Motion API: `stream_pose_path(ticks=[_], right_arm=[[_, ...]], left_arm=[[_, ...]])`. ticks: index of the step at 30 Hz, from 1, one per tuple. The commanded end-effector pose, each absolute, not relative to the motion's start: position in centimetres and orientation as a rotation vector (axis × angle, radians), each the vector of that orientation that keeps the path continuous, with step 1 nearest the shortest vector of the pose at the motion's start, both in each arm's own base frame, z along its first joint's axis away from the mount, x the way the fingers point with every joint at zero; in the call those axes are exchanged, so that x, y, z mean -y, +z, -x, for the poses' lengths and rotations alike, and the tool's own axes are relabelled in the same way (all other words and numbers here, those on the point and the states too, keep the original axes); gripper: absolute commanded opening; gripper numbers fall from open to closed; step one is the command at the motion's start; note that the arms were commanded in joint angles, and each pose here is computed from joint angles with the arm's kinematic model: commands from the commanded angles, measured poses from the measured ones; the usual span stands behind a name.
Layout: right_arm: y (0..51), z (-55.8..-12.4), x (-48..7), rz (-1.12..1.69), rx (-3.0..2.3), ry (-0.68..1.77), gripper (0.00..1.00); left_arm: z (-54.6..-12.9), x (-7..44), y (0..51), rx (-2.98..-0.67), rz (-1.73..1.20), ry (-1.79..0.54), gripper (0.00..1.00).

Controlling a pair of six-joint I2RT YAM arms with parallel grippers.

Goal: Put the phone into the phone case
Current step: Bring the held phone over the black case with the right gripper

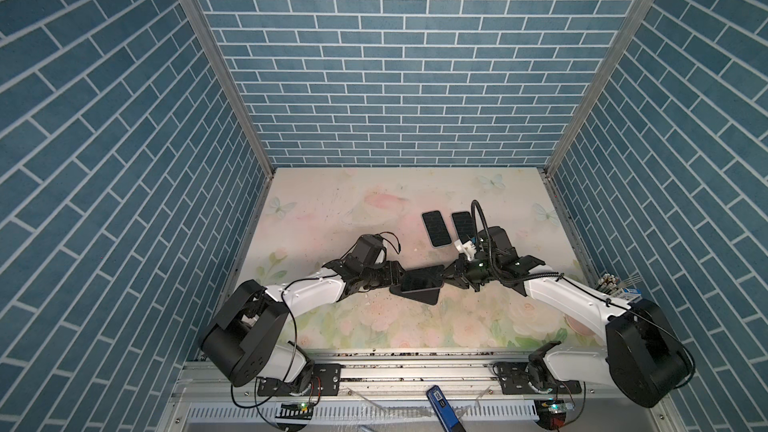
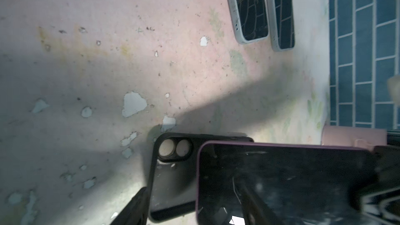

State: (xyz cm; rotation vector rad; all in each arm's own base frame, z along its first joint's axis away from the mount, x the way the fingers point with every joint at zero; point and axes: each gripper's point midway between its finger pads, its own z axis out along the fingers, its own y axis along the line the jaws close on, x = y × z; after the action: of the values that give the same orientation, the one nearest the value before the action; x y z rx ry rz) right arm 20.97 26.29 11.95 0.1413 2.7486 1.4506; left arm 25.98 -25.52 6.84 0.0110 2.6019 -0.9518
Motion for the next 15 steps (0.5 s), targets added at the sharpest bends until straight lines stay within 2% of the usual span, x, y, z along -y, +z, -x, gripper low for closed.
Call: stream_pose_path(ticks=[1,4,10,15], right_arm=[[13.1,-21.9,-27.2,-0.018,-2.649,1.478,0.0],[12.6,-22.0,-27.3,-0.008,-2.661,1.475,0.0],[11.7,-21.9,-27.4,-0.013,-2.688,1.474,0.0],[11.0,-21.8,-27.4,-0.02,-2.704,1.474,0.0]], left_arm=[[-26.3,26.3,7.0,-2.583,-0.01,-1.016,0.66],[-26.3,26.5,6.4,-2.613,-0.005,-1.017,0.59],[-26.2,25.3,5.4,-2.67,0.01,-0.909,0.61],[-26.1,25.3,5.1,-2.684,0.007,-0.916,0.6]])
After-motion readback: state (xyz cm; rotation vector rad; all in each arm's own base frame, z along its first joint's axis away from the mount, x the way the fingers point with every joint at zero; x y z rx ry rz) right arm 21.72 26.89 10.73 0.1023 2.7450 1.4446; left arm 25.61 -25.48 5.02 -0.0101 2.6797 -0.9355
